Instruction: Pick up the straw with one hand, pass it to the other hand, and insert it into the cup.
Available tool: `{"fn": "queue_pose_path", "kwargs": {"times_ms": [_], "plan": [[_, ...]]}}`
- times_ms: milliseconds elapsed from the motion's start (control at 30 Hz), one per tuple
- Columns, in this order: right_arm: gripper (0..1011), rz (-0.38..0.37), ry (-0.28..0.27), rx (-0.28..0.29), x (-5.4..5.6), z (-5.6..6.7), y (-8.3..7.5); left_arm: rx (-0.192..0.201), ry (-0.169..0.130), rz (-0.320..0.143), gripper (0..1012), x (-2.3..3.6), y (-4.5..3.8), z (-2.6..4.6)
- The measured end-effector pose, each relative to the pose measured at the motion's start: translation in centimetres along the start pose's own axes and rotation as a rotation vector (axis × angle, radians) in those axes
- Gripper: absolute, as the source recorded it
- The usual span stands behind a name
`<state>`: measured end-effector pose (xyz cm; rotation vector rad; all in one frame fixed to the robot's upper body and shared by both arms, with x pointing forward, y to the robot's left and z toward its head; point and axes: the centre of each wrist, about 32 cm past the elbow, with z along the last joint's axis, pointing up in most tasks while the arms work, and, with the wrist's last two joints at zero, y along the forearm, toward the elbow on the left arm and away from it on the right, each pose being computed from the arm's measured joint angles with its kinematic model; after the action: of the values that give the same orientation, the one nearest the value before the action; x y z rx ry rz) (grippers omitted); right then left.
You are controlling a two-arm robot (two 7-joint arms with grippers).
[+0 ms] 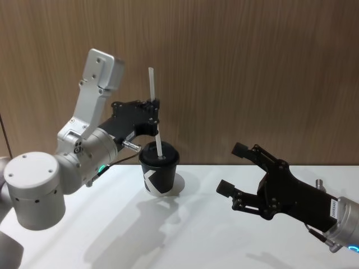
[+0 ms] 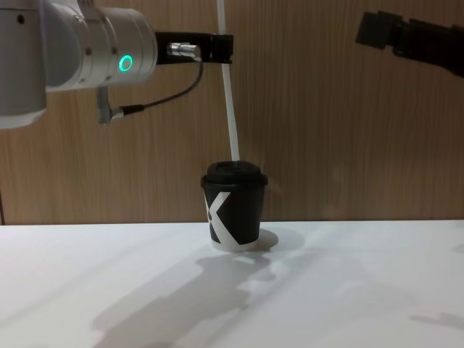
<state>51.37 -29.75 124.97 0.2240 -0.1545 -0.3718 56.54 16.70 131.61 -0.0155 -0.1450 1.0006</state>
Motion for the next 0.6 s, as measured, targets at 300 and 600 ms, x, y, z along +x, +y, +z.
{"fn": "queue_pose_path", "kwargs": {"times_ms": [300,600], "plan": [[1001,0.000,0.000,0.000,0.0,0.0,0.0,-0.002,-0.027,0.002,14,-0.19,-0.88,0.04],[1001,0.000,0.000,0.000,0.0,0.0,0.0,0.004,-0.035,-0.004,14,-0.34,-1.55,-0.11]]}}
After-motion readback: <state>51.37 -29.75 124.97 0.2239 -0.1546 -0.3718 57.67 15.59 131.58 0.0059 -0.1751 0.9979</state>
